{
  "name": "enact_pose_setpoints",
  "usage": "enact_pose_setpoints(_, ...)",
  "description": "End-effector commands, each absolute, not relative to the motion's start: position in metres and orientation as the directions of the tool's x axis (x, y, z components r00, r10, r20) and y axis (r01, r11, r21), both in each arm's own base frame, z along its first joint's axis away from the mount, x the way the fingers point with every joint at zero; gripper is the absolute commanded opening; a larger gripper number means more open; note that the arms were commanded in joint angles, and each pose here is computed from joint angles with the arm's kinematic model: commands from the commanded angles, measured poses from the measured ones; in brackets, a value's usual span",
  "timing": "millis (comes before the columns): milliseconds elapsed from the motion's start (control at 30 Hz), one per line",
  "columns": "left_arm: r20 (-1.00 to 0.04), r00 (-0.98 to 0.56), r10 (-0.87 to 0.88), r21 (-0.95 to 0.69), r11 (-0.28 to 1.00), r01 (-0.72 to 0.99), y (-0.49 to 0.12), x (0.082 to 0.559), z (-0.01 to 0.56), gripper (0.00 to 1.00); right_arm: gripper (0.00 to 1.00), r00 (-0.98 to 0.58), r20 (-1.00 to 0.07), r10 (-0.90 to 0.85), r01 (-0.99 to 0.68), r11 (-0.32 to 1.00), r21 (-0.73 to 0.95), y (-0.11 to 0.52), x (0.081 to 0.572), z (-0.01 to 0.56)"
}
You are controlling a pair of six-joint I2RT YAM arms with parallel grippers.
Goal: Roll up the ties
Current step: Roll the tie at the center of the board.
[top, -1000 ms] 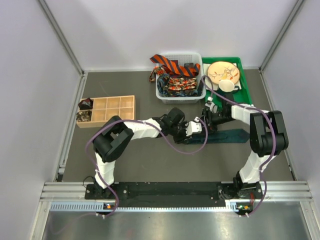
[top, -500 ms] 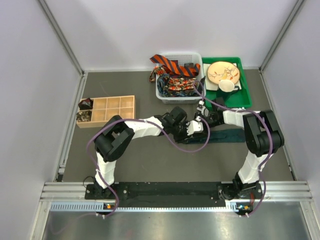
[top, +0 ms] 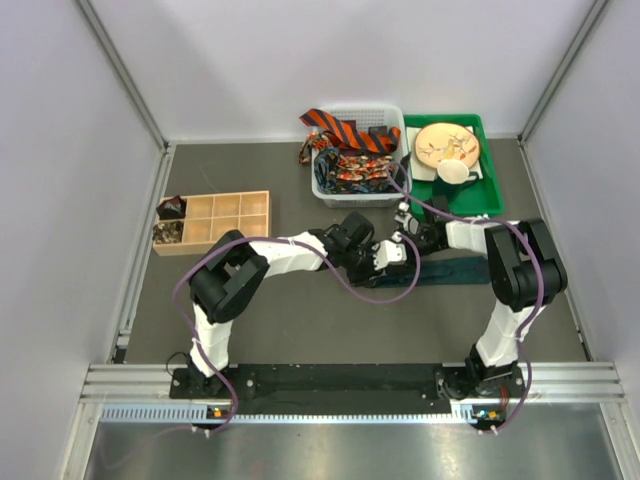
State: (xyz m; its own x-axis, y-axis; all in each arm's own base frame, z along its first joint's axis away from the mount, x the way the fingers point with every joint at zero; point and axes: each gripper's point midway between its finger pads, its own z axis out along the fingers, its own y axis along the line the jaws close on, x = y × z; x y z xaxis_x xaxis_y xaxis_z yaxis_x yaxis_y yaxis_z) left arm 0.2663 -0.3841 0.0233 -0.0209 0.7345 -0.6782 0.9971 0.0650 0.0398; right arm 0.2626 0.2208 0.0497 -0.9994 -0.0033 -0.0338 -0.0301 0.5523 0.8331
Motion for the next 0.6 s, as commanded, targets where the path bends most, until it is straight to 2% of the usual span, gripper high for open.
enact_pose_setpoints(0,-0.565,-0.095,0.819,-0.049,0.082,0.995,-0.352,0.247,-0.017,0.53,0.00,-0.998,-0.065,-0.001,-0.048,0.684,0.728,0.201,0.270,0.015)
enact_pose_setpoints(67,-0.628,-0.107,0.771,-0.058,0.091,0.994,-0.360,0.249,-0.005,0.65,0.00,-0.998,-0.062,0.005,-0.041,0.704,0.710,0.195,0.270,0.011)
enact_pose_setpoints(100,-0.647,-0.117,0.753,-0.061,0.101,0.993,-0.359,0.254,-0.001,0.77,0.00,-0.998,-0.059,0.010,-0.034,0.709,0.705,0.193,0.270,0.010)
enact_pose_setpoints(133,-0.692,-0.113,0.713,-0.041,0.117,0.992,-0.367,0.262,0.011,0.80,0.00,-0.998,-0.061,0.014,-0.033,0.716,0.697,0.191,0.271,0.009)
enact_pose_setpoints(367,-0.862,-0.069,0.502,-0.030,0.086,0.996,-0.376,0.270,0.050,0.84,0.00,-0.996,-0.082,0.039,-0.024,0.754,0.656,0.178,0.275,0.007)
enact_pose_setpoints(567,-0.902,-0.030,0.430,-0.016,0.037,0.999,-0.388,0.270,0.055,0.85,0.00,-0.994,-0.090,0.058,-0.011,0.778,0.628,0.169,0.279,0.003)
